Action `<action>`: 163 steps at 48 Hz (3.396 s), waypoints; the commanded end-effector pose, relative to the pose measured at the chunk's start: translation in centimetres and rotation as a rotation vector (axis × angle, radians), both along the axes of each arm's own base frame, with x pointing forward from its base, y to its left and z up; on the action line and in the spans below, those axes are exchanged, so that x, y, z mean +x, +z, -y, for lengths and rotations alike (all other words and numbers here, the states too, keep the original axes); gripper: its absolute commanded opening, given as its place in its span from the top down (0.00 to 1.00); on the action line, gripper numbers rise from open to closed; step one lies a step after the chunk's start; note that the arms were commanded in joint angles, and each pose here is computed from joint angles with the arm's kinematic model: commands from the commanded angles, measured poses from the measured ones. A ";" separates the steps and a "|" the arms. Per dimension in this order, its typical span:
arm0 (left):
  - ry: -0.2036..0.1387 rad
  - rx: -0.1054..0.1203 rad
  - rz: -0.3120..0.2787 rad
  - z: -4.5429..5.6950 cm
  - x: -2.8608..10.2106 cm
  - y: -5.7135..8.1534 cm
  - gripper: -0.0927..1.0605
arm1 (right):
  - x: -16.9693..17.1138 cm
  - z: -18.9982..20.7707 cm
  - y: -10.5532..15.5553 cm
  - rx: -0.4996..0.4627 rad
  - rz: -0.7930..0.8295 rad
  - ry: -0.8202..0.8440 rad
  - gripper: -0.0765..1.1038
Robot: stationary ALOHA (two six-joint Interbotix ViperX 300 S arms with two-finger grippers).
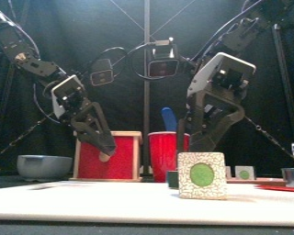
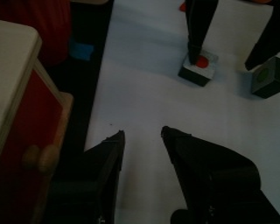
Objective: Place sushi on board then cut the sushi with the knife then place the pieces on the plate
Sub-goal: Place the 4 sushi pieces on the plate
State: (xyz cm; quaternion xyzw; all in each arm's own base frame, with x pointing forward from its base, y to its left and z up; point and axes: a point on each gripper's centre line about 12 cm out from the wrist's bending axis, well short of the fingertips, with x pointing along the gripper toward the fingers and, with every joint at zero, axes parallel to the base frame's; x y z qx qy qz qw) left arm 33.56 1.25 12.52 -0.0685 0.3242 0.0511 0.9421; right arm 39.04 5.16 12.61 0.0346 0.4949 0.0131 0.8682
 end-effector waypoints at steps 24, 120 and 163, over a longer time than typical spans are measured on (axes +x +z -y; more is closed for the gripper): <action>0.007 -0.001 0.020 -0.2 0.3 0.5 0.24 | 0.4 1.1 3.2 0.018 0.084 -0.038 0.09; 0.015 -0.001 0.023 -0.4 0.5 0.6 0.24 | -18.0 13.4 4.3 -0.018 -0.109 -0.482 0.43; 0.025 -0.002 0.029 -0.8 0.6 0.8 0.24 | -17.8 14.2 4.4 -0.010 -0.047 -0.522 0.16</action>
